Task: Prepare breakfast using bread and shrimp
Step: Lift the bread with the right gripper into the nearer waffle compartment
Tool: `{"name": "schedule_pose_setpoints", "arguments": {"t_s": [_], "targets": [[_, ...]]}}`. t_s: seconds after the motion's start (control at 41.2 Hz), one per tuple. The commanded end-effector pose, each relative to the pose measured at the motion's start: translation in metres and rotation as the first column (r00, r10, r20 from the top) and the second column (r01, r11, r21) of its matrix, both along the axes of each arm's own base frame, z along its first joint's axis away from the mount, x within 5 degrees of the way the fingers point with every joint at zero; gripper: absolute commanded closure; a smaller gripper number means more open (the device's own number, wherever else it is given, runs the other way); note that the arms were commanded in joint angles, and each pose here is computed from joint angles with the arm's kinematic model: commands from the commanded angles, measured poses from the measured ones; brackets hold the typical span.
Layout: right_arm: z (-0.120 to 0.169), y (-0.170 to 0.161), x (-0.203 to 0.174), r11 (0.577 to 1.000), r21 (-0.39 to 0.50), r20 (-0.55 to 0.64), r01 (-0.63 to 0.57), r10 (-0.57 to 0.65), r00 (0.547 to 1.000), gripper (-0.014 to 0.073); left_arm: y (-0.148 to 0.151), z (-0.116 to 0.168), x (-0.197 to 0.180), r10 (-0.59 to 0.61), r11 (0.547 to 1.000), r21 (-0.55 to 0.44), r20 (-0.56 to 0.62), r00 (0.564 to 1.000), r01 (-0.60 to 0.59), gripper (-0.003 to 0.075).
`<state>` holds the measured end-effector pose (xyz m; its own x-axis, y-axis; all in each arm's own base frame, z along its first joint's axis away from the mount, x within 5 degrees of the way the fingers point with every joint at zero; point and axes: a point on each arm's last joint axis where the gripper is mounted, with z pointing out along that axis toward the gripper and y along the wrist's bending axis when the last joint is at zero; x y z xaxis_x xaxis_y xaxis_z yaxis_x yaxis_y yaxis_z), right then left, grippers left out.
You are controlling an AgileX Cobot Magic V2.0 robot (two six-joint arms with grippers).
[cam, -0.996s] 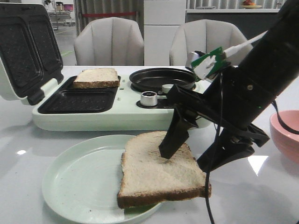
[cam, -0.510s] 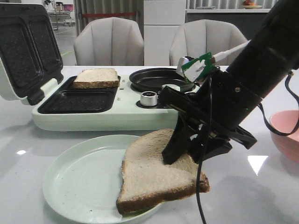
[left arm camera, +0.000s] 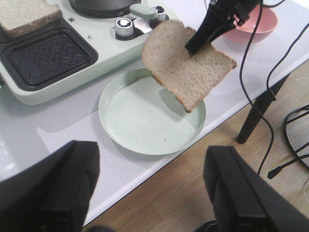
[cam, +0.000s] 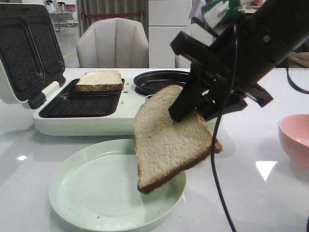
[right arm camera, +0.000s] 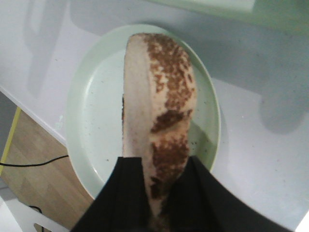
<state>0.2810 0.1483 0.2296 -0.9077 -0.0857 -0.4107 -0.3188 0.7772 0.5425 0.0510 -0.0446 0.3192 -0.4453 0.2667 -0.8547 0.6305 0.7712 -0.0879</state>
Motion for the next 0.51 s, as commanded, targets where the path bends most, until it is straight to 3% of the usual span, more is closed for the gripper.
{"name": "schedule_pose_setpoints", "arguments": {"t_s": [0.0, 0.219, 0.486], "targets": [[0.043, 0.004, 0.001, 0.992, 0.122, 0.112, 0.040, -0.054, 0.992, 0.0588, -0.003, 0.014, 0.001, -0.014, 0.997, -0.075, 0.066, 0.998, 0.019, 0.0213], [0.074, 0.040, 0.020, 0.977, 0.211, 0.260, 0.014, -0.070, 0.963, 0.0588, -0.003, 0.014, 0.001, -0.014, 0.997, -0.075, 0.066, 0.998, 0.019, 0.0213], [0.075, 0.099, 0.072, 0.966, 0.255, 0.311, -0.041, -0.042, 0.950, 0.0588, -0.003, 0.014, 0.001, -0.014, 0.997, -0.076, 0.067, 0.998, 0.020, 0.0213]]}}
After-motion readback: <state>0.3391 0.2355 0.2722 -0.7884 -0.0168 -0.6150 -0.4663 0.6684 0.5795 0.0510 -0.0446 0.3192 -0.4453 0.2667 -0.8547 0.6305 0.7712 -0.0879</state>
